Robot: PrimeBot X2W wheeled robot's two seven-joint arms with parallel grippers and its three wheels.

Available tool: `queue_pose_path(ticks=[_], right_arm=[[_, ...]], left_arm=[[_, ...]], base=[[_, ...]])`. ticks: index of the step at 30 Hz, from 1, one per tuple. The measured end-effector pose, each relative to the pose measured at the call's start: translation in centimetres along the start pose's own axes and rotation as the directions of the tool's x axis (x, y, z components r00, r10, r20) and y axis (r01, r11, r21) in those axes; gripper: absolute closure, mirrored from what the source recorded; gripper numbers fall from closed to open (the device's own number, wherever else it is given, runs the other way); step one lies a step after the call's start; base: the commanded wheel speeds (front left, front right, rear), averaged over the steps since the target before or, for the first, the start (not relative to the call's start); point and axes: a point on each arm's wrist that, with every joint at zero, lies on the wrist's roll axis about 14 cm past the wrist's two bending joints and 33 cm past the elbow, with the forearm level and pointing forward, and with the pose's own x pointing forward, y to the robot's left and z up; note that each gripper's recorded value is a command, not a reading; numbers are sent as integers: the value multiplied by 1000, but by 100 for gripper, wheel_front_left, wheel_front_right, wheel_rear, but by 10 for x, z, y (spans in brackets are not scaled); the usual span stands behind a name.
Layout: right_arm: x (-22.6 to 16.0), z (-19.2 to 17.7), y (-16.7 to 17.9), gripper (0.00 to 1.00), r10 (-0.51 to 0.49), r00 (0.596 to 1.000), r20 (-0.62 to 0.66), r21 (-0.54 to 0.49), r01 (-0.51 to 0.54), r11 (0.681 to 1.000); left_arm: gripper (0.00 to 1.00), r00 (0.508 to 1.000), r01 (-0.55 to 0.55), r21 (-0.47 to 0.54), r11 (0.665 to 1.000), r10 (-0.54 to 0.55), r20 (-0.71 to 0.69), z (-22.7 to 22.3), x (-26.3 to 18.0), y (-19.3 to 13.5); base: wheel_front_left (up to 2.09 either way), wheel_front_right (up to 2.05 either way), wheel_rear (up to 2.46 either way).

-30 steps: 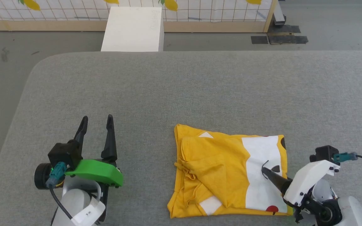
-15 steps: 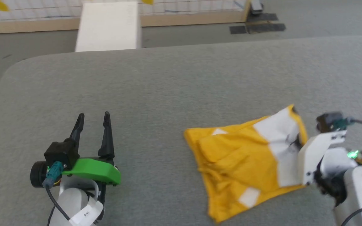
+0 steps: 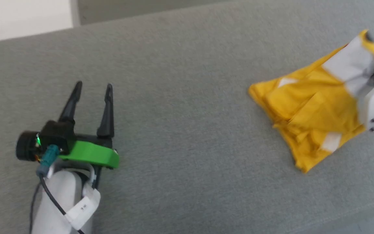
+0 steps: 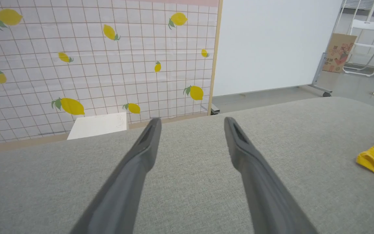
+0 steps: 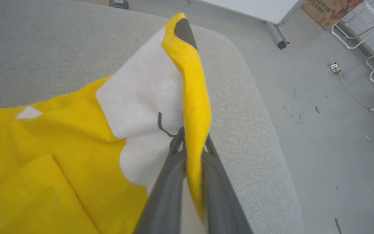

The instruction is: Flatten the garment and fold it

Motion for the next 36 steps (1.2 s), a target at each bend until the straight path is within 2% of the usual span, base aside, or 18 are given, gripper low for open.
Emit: queue_pose_path(ticks=[6,14,18,22,23,24,25,29,31,36], right_arm=[[13,2,-60,100,-184,982,33,-37,185,982],[18,-18,-115,100,-363,932,9,-57,363,930],[21,-30,-128,100,-413,911,-16,-84,410,908],[27,-40,-124,100,-422,906,-38,-72,419,905],[28,-41,-123,80,-422,906,-41,-68,419,906],[29,-42,-122,46,-420,906,-43,-69,417,906],[30,-42,-122,0,-418,907,-43,-70,415,907],[30,-27,-123,0,-411,911,28,-65,412,909],[27,-8,-122,0,-391,913,115,-37,398,917],[27,23,-91,0,-297,918,264,50,295,954]], left_arm=[[0,997,68,19,997,-68,-32,-20,22,-4],[0,986,139,-3,990,-139,-90,-53,40,-14],[0,981,155,-17,988,-156,-117,-69,43,-15],[0,979,152,-21,988,-153,-137,-78,42,-12],[0,979,149,-20,989,-151,-138,-78,42,-11],[0,979,147,-18,989,-148,-138,-78,41,-10],[0,980,142,-16,990,-143,-136,-76,40,-9],[0,987,116,-25,993,-118,-112,-68,37,-7],[0,992,81,-42,996,-85,-92,-58,29,-7],[0,996,12,-71,997,-18,-83,-45,10,-2]], base=[[0,0,0],[0,0,0],[0,0,0],[0,0,0],[0,0,0],[0,0,0],[0,0,0],[0,0,0],[0,0,0],[0,0,0]])
